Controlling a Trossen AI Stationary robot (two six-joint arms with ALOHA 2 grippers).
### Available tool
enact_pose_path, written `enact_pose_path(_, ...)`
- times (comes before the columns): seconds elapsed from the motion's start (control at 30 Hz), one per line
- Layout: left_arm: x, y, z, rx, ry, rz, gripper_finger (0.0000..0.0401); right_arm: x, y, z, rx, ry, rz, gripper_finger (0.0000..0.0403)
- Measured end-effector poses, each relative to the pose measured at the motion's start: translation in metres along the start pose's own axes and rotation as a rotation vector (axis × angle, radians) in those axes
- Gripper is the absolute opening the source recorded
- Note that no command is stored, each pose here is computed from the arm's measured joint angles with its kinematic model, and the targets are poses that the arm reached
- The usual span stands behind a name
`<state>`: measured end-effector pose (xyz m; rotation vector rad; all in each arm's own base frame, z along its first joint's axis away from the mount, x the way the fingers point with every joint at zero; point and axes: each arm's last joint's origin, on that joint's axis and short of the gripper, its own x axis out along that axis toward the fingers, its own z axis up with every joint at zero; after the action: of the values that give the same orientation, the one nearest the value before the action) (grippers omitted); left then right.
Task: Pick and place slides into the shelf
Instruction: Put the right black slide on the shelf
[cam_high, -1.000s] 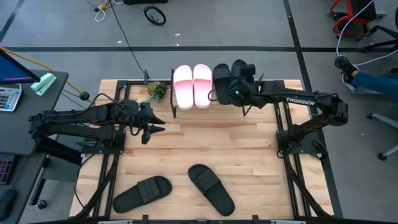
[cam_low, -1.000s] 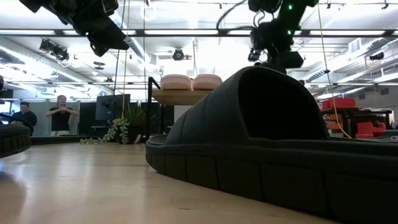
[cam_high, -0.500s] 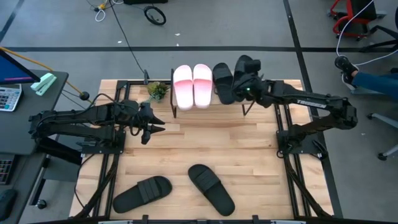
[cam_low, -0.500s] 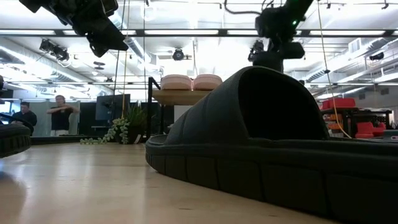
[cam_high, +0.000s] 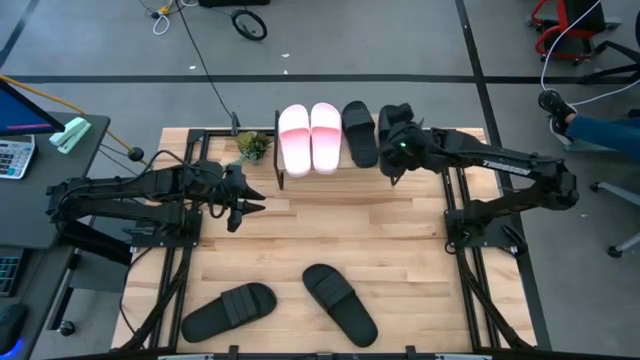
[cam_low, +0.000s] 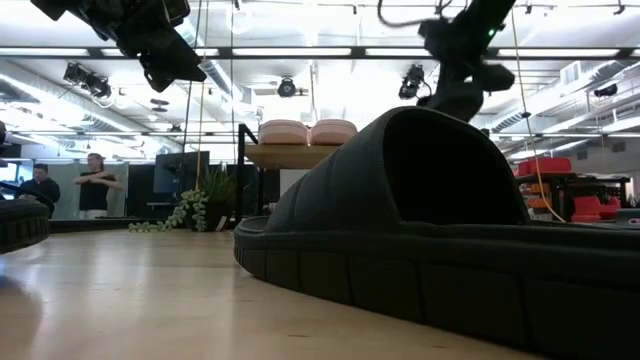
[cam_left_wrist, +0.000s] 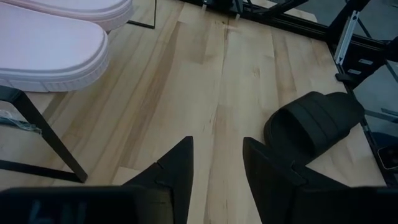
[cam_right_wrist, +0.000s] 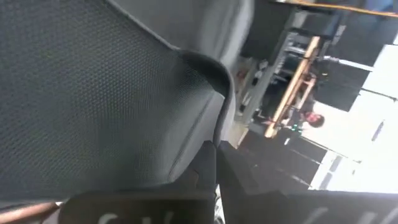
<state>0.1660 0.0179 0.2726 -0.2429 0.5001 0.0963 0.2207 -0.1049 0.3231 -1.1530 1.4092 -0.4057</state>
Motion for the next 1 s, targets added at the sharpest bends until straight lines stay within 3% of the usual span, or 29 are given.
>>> enact_pose_path(0.2, 0.000, 0.000, 0.000, 0.000, 0.000, 0.000, 0.0137, 0.026, 0.004, 0.012, -0.082, 0.136, 0.028, 0.0002)
enact_pose_path(0.33, 0.000, 0.000, 0.000, 0.001, 0.000, 0.001, 0.0140, 0.039, 0.005, 0.021, -0.107, 0.145, 0.036, 0.0002)
enact_pose_path(0.63, 0.000, 0.000, 0.000, 0.014, 0.000, 0.000, 0.0151, 0.051, 0.001, 0.036, -0.157, 0.079, 0.004, 0.0002)
enact_pose_path(1.0, 0.000, 0.000, 0.000, 0.012, 0.004, 0.002, 0.0146, 0.053, -0.002, 0.037, -0.061, -0.039, 0.016, 0.0012)
